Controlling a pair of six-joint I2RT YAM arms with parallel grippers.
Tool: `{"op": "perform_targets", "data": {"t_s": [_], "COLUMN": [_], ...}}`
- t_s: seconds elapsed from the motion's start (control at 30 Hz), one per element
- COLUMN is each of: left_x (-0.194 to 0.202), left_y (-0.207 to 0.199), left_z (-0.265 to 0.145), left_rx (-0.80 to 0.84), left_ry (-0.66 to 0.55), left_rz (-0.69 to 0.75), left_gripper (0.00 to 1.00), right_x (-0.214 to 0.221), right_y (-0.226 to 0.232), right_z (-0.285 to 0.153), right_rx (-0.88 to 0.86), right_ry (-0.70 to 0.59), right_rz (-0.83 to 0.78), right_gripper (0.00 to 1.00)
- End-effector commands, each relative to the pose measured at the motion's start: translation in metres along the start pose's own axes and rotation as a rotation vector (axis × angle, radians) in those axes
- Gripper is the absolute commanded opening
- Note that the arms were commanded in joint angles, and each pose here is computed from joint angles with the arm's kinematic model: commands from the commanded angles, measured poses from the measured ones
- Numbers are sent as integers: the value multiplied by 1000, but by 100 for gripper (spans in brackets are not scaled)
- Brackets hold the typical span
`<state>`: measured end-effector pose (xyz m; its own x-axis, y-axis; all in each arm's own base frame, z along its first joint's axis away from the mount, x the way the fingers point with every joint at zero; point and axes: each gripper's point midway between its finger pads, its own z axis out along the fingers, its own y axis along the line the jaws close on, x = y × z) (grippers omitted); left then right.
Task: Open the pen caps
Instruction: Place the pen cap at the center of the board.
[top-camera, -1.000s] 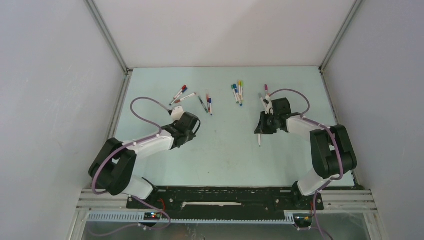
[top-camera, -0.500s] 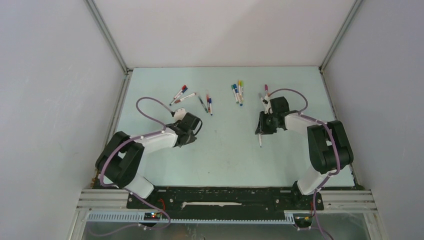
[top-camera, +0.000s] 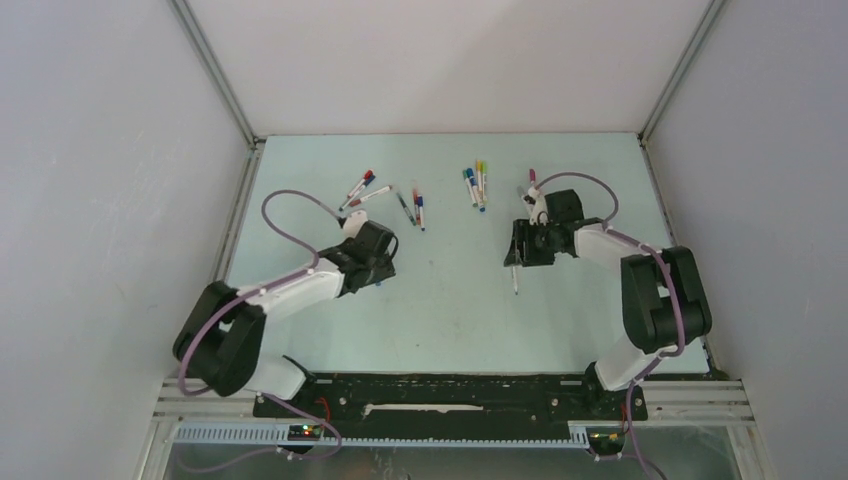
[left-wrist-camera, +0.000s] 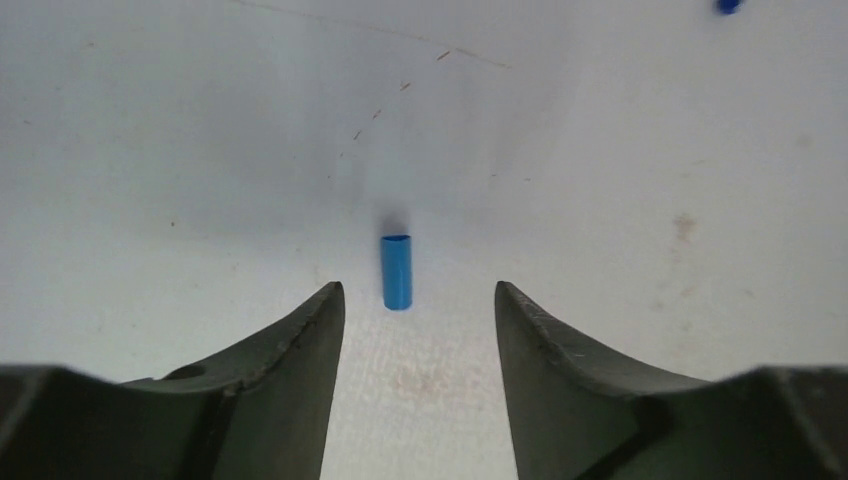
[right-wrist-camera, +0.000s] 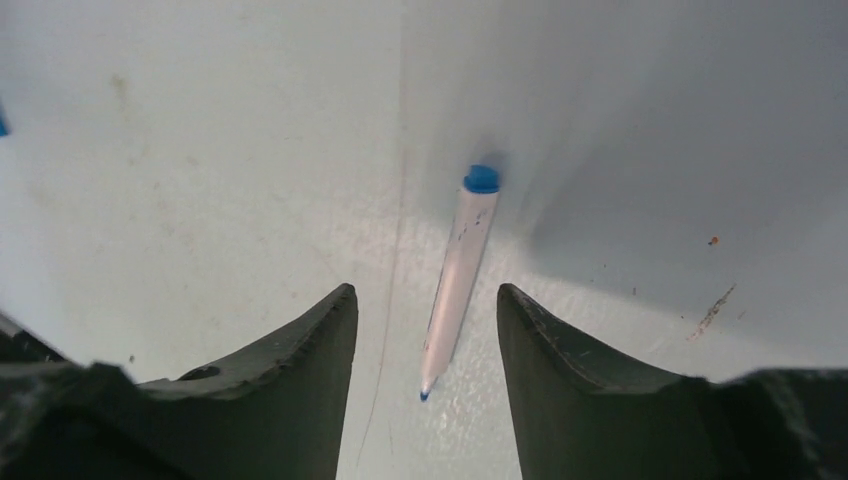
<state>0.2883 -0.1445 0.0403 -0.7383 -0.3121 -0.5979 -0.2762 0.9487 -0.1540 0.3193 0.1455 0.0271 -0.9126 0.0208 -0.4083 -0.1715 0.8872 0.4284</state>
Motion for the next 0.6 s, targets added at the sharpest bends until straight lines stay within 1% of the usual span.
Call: {"op": "perform_targets", "data": {"t_s": [0.0, 0.1, 0.2, 0.27, 0.37, 0.47, 0.57], "left_x": [-48, -58, -62, -64, -67, -66, -64], "left_y": [-20, -27, -37, -42, -44, -46, -47], "left_z": [-43, -63, -80, -88, -98, -107, -110], "left_rx": [127, 206, 316, 384, 468, 548, 596], "left_ry": [-120, -153, -188, -225, -288, -335, -347], "left_rz": [13, 70, 120, 101, 39, -18, -49], "left_gripper": [62, 70, 77, 89, 99, 100, 100], "right_x": [-42, -51, -61, -68, -83, -106, -133], "right_y": [33, 33, 24, 18, 6, -3, -14], "right_z": [-48, -73, -91, -98, -98, -94, -85], "right_rx": [-180, -244, -281, -293, -257, -194, -125], "right_ry": [-136, -190, -218, -218, -212, -199, -166], "right_rz": [-189, -279, -334, -376, -428, -442, -441], "right_gripper": [58, 60, 63, 65, 66, 66, 66]}}
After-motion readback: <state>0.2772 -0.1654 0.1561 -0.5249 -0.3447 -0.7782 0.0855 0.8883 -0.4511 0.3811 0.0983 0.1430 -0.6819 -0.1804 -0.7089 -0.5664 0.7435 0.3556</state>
